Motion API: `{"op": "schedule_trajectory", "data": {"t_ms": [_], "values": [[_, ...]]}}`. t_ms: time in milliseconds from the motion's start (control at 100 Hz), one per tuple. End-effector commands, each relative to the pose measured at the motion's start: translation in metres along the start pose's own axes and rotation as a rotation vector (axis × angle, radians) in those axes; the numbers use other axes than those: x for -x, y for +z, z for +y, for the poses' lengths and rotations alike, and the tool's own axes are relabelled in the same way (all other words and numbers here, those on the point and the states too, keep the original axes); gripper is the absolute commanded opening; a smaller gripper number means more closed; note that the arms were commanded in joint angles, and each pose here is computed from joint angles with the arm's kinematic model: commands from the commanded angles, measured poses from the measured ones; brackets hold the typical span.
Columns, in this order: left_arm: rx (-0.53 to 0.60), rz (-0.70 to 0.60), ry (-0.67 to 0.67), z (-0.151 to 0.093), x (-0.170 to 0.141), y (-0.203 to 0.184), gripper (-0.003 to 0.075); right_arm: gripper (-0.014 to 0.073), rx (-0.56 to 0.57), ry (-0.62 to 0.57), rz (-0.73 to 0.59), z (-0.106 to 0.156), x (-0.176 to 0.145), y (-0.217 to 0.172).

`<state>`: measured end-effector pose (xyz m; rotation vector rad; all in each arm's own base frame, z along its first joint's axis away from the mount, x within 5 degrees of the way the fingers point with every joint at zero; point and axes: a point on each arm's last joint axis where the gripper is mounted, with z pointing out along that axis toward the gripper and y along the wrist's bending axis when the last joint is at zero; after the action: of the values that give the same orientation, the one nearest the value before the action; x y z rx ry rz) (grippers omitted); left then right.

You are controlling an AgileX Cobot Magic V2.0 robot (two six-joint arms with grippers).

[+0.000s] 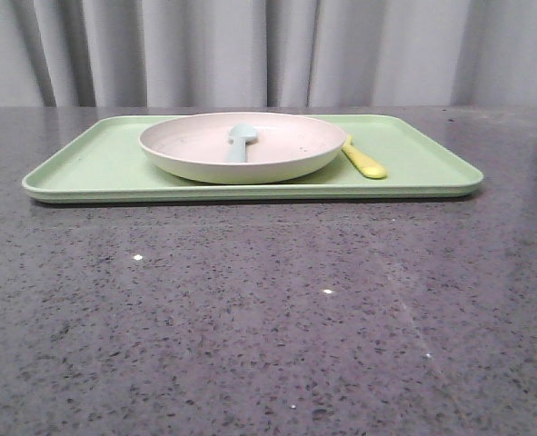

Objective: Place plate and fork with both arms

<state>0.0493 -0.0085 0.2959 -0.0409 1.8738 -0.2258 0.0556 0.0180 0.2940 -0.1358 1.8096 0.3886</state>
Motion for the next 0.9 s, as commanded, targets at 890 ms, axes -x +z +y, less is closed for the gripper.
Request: {"op": "schedule_trajectory", "data": {"t_ms": [890], "values": [[-0.011, -0.339, 0.070, 0.008, -0.021, 0.014, -0.0020, -0.0068, 0.014, -0.028, -0.094, 0.003, 0.014, -0.003]]}}
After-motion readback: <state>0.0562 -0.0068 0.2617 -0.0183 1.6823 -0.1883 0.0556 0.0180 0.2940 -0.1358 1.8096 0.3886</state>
